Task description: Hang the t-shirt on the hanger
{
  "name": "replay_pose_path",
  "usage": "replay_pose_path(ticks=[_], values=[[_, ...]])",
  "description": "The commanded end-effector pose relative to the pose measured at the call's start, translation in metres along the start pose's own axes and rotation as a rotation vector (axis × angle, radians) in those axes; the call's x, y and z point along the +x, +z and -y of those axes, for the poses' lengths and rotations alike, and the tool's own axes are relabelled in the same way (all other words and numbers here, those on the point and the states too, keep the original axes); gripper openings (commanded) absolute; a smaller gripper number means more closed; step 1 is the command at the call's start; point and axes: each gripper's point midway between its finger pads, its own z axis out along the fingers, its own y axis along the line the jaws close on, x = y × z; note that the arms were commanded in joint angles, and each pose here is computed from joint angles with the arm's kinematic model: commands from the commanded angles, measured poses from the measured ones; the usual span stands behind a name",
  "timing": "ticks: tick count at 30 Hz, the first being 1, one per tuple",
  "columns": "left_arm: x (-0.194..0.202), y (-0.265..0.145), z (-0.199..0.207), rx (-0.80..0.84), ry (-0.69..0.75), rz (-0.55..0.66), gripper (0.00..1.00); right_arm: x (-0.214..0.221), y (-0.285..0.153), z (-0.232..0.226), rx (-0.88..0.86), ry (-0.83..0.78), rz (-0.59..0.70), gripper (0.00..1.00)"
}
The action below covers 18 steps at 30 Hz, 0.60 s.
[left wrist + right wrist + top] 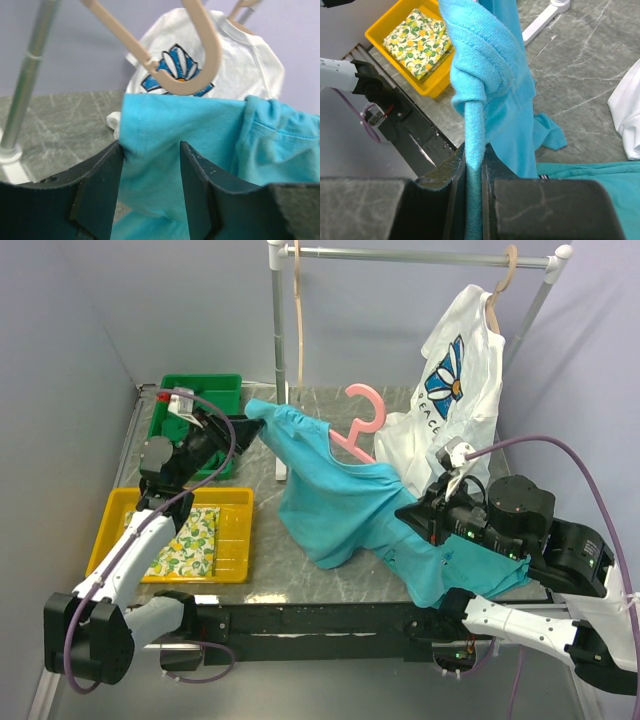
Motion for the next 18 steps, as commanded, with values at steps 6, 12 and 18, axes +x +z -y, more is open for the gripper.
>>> replay_pose_path(ticks=[6, 12, 18], values=[[0.002, 0.000, 0.028, 0.188, 0.047, -0.017, 0.27, -0.029, -0.014, -0.007, -0.035, 0.003, 0.117, 0.00], [-0.011, -0.006, -0.005, -0.025, 0.040, 0.054, 0.01, -0.028, -0.020, -0.004, -0.024, 0.015, 0.122, 0.00], [-0.016, -0.011, -0.042, -0.213, -0.047, 0.110, 0.01, -0.027, -0.030, 0.002, 0.005, 0.028, 0.131, 0.00]])
